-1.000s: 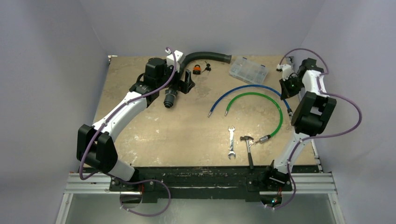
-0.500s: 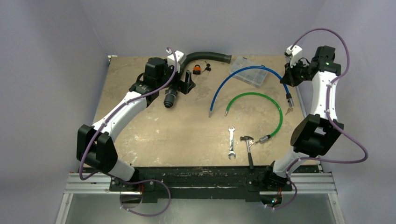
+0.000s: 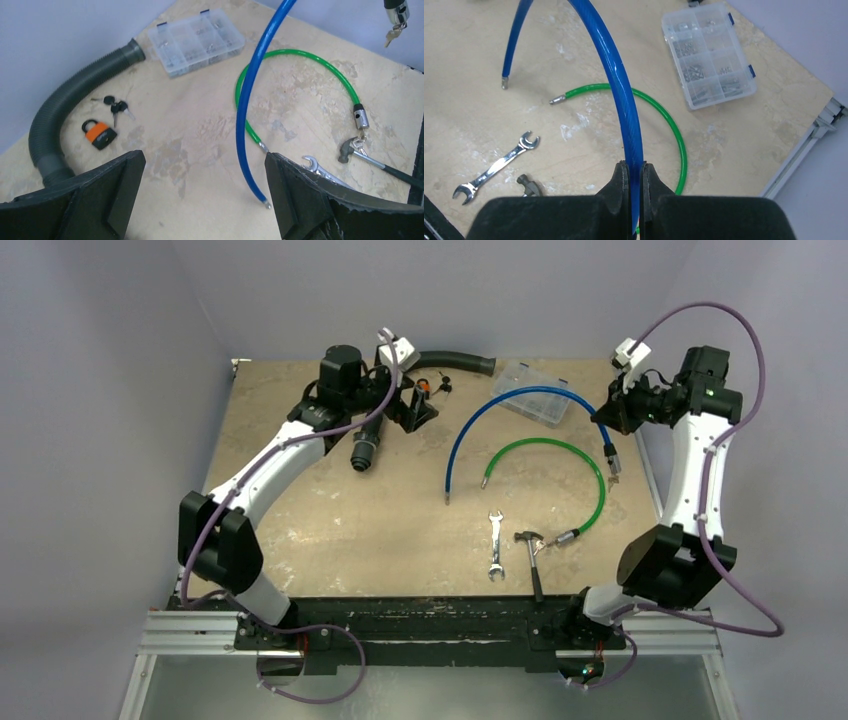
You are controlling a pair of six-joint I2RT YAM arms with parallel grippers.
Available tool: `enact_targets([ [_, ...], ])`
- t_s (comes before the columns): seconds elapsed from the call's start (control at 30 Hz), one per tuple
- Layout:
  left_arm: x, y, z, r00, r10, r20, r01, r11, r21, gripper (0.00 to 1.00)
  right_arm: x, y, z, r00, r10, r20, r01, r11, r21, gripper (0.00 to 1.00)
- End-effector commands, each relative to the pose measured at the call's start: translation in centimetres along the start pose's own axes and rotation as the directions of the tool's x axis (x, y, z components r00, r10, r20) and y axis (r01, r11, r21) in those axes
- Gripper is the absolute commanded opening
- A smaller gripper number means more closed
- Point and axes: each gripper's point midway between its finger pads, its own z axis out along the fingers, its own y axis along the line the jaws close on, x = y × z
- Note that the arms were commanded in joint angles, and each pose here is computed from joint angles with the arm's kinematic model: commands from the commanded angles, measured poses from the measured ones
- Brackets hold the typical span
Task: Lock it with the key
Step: Pick up the lock from the center of the board.
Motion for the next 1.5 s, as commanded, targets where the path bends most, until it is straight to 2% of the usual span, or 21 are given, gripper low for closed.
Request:
enact_targets([
  [0.0,-3.0,-1.3,2.5,0.988,0.136,0.071,-0.142,0.987,0.074,0.99,-2.6,3.1,-1.5,0.993,-0.045,0.109,0.051,0.997,-0.05,0.0],
  [0.23,-3.1,-4.3,7.1,0.983,0.172,0.061,-0.179,0.972,0.152,1.0,-3.0,5.7,-1.2,0.988,-0.067,0.138,0.081,0.992,-0.097,0.0],
  [0.4,-4.4,-7.9,9.6,0.973,0.214,0.088,-0.228,0.949,0.216,1.0,-3.4,7.4,0.1,0.986,-0.067,0.152,0.087,0.988,-0.128,0.0],
  [0.57,-4.1,-10.7,11.6,0.961,0.266,0.076,-0.277,0.93,0.243,0.97,-4.4,9.5,1.8,0.981,-0.072,0.18,0.102,0.98,-0.168,0.0],
  [0.63,-3.5,-11.3,11.9,0.961,0.269,0.063,-0.276,0.925,0.261,0.88,-5.0,9.9,2.0,0.978,-0.067,0.2,0.104,0.978,-0.181,0.0],
  [0.67,-3.1,-11.5,12.0,0.96,0.274,0.053,-0.278,0.922,0.268,0.77,-5.1,10.2,2.1,0.977,-0.06,0.206,0.1,0.977,-0.191,0.0],
  [0.7,-2.7,-11.5,11.9,0.958,0.282,0.043,-0.283,0.919,0.273,0.71,-5.2,10.3,2.2,0.976,-0.058,0.209,0.1,0.975,-0.197,0.0],
  [0.77,-1.9,-11.4,11.7,0.953,0.301,0.026,-0.296,0.913,0.28,0.47,-5.0,10.7,2.4,0.977,-0.043,0.211,0.09,0.972,-0.217,0.0],
  [0.83,-1.4,-11.3,11.3,0.949,0.314,0.02,-0.307,0.912,0.274,0.11,-4.5,11.3,2.8,0.979,-0.02,0.204,0.072,0.965,-0.252,0.0],
  [0.87,-1.4,-11.3,11.1,0.947,0.321,0.025,-0.316,0.91,0.268,0.0,-4.2,11.7,3.0,0.98,-0.005,0.198,0.06,0.961,-0.272,0.0],
  [0.9,-1.5,-11.4,10.7,0.941,0.336,0.039,-0.334,0.904,0.267,0.0,-3.8,12.1,3.3,0.981,0.008,0.192,0.05,0.953,-0.298,0.0],
  [0.93,-1.6,-11.4,10.2,0.933,0.356,0.054,-0.357,0.896,0.263,0.0,-3.4,12.6,3.4,0.983,0.026,0.181,0.035,0.945,-0.324,0.04],
  [0.97,-1.4,-11.5,9.8,0.925,0.376,0.061,-0.378,0.886,0.27,0.0,-3.1,13.1,3.4,0.984,0.056,0.168,0.008,0.933,-0.359,0.18],
  [1.03,-1.0,-11.6,8.8,0.913,0.402,0.062,-0.4,0.858,0.321,0.0,-2.6,14.3,3.3,0.983,0.089,0.16,-0.011,0.9,-0.435,0.6],
  [1.07,-0.9,-11.2,8.1,0.915,0.397,0.074,-0.397,0.849,0.349,0.0,-1.9,14.6,3.4,0.986,0.099,0.135,-0.027,0.887,-0.46,0.73],
  [1.1,-1.1,-11.0,7.5,0.918,0.387,0.09,-0.392,0.843,0.369,0.0,-1.2,14.9,3.4,0.988,0.105,0.117,-0.037,0.876,-0.481,0.8],
  [1.2,-2.0,-10.8,5.4,0.924,0.353,0.148,-0.381,0.811,0.443,0.0,0.8,15.4,3.0,0.985,0.152,0.078,-0.086,0.837,-0.541,0.85],
  [1.33,-1.7,-11.1,3.3,0.91,0.376,0.175,-0.41,0.756,0.511,0.0,3.3,14.2,3.3,0.974,0.226,0.02,-0.179,0.82,-0.544,0.85],
  [1.47,-1.9,-11.3,2.5,0.913,0.36,0.191,-0.404,0.741,0.536,0.0,4.9,14.7,3.8,0.977,0.214,0.009,-0.173,0.812,-0.558,0.85],
])
